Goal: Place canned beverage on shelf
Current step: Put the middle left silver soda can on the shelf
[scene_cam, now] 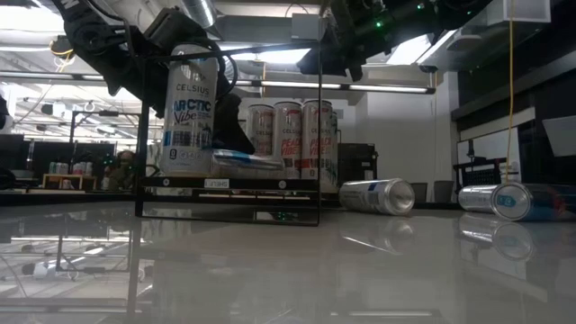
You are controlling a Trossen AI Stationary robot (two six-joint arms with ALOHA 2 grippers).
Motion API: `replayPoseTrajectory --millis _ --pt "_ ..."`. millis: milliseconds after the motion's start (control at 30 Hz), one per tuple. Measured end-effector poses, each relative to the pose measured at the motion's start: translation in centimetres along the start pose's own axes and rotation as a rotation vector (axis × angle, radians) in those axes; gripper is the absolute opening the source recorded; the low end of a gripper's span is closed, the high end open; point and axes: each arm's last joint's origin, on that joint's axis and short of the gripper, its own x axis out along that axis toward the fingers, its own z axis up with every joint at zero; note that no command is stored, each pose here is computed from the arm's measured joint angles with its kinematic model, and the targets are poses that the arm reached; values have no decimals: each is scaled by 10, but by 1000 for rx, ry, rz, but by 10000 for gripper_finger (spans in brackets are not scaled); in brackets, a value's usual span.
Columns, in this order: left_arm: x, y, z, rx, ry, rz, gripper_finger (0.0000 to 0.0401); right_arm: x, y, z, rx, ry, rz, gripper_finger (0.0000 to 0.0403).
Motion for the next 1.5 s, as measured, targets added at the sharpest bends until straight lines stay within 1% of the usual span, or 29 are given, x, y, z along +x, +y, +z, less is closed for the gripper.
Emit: replayPoseTrajectory --millis 267,433,533,800,967,1100,1200,1333,1400,1500 --pt "2 3 4 -13 -11 12 295 0 0 0 0 2 0 113" --pt "7 4 23 -42 -51 24 295 0 0 0 0 4 0 113" --pt "10 5 37 -49 -44 21 295 0 0 -1 -1 15 0 113" --pt "12 7 81 -26 134 -51 295 0 0 -3 -2 35 -1 113" --pt "1 13 114 -8 278 -35 295 0 0 -5 -3 49 -1 113" --pt "-10 19 134 0 374 -12 295 0 0 -5 -3 49 -1 113" --pt "-14 24 140 -38 442 -79 295 0 0 -5 -3 48 -1 113" --pt "-13 33 141 -146 490 -177 295 0 0 -5 -3 47 -1 113" --pt "-9 36 141 -179 504 -199 295 0 0 -5 -3 47 -1 113" --pt "1 39 136 -197 535 -198 295 0 0 -4 -3 46 -1 113"
